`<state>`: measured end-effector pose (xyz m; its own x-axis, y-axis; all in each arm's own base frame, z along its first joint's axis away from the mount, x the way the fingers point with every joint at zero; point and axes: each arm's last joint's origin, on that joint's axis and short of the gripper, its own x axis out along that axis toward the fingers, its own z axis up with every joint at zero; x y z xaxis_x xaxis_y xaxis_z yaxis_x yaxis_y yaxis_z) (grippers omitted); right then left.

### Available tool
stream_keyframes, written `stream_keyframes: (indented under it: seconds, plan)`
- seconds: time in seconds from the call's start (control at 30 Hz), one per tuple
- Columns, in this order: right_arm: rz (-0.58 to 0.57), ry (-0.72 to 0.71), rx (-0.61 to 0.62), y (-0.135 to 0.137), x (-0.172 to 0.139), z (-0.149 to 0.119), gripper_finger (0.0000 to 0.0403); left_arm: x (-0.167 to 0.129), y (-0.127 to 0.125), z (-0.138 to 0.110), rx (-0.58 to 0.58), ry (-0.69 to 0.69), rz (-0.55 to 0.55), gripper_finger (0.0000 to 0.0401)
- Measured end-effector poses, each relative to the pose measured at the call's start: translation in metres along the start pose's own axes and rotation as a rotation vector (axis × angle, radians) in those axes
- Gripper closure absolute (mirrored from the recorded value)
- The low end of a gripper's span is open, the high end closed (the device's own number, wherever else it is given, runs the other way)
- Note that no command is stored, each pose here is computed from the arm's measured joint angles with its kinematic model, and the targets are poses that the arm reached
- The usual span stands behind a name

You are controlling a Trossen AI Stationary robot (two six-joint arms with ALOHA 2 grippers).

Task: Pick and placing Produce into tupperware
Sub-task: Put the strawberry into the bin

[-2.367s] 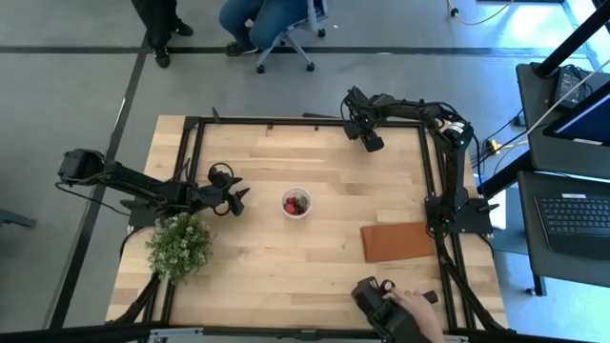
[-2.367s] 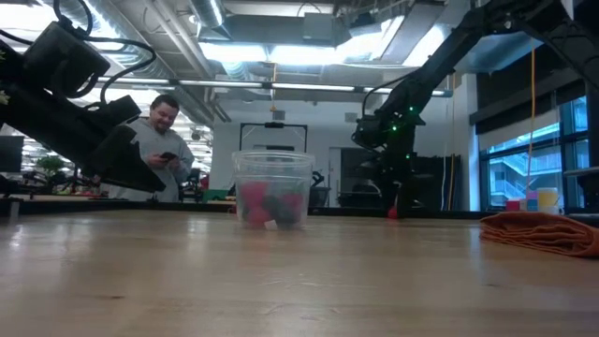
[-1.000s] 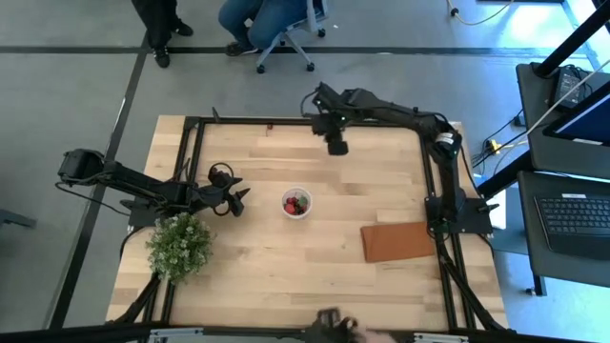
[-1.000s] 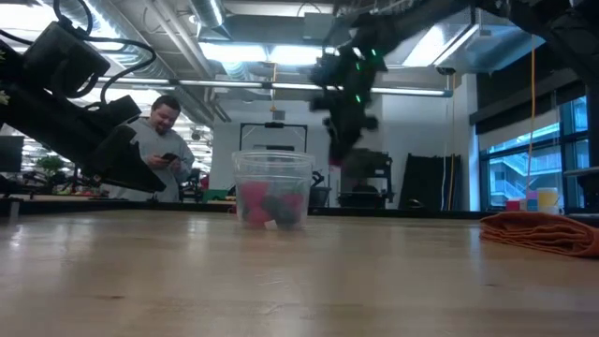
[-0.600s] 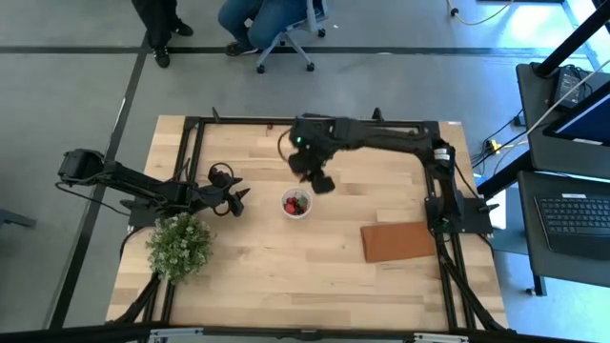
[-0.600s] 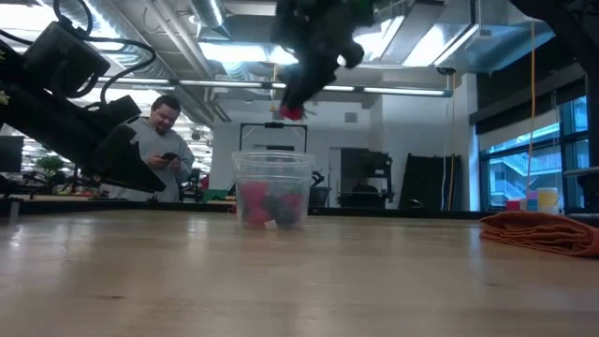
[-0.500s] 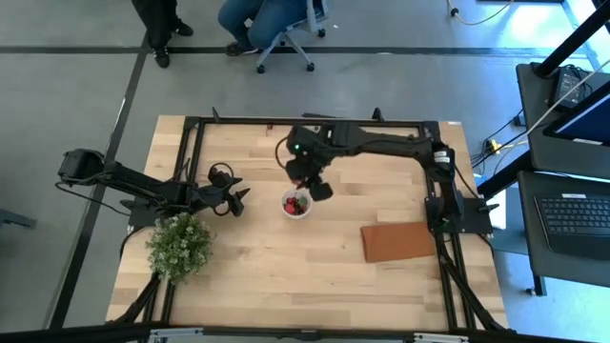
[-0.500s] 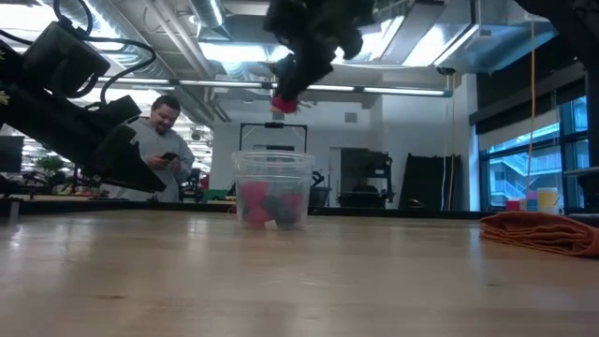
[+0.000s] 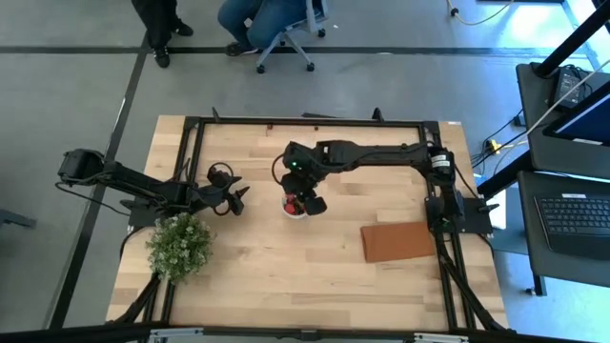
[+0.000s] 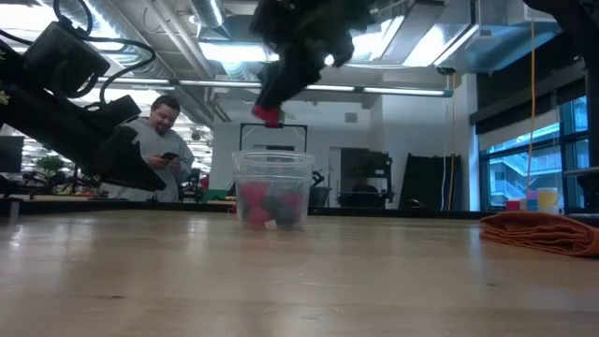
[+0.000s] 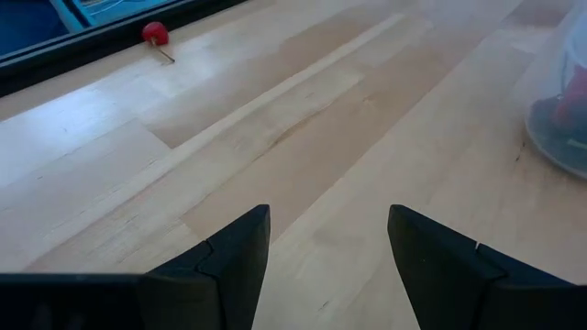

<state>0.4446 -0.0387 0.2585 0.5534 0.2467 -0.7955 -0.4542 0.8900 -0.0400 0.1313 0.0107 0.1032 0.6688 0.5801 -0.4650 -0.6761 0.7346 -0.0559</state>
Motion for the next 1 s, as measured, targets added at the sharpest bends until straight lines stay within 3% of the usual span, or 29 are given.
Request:
stream_keyframes:
  seconds: [0.63, 1.0]
  plan:
    - [-0.077, 0.042, 0.008, -0.001, 0.044, -0.046, 0.0266, 0.000, 0.000, 0.000, 0.001, -0.001, 0.004, 0.0186]
    - [-0.077, 0.045, 0.005, -0.001, 0.045, -0.047, 0.0207, 0.000, 0.000, 0.000, 0.001, -0.001, 0.004, 0.0186]
